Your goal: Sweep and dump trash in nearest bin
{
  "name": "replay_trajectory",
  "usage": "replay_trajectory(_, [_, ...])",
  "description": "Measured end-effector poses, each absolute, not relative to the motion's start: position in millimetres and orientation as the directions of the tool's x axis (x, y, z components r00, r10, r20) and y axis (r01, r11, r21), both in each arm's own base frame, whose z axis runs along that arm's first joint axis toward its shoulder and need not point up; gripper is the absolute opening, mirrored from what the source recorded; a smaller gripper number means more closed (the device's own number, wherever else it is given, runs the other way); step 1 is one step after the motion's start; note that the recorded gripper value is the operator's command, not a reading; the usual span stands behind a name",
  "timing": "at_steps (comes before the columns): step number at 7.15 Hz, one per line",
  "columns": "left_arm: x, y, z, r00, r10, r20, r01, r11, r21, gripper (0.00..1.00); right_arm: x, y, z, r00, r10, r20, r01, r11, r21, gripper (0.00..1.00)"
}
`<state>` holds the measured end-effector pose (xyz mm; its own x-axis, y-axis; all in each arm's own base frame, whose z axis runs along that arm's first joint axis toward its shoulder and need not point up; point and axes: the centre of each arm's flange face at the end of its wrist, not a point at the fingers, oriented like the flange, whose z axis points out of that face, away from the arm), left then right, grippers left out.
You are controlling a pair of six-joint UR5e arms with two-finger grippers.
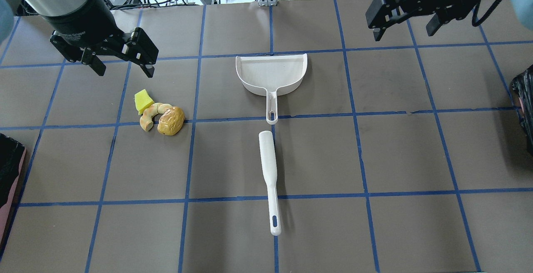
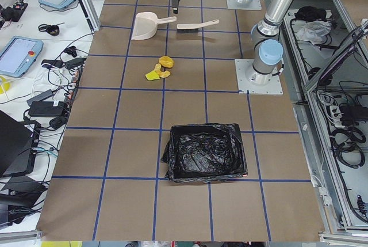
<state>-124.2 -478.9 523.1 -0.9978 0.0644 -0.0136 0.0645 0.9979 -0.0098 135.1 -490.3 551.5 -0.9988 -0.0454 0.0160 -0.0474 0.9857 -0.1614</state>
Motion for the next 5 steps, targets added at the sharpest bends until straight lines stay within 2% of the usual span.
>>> replay_trajectory(5, [-115.1, -480.3, 522.6, -0.995, 0.049, -0.092, 0.050, 0.999, -0.005, 1.00, 135.1, -488.4, 553.9, -0.999, -0.047, 0.018, -0.049, 0.985, -0.164, 1.00])
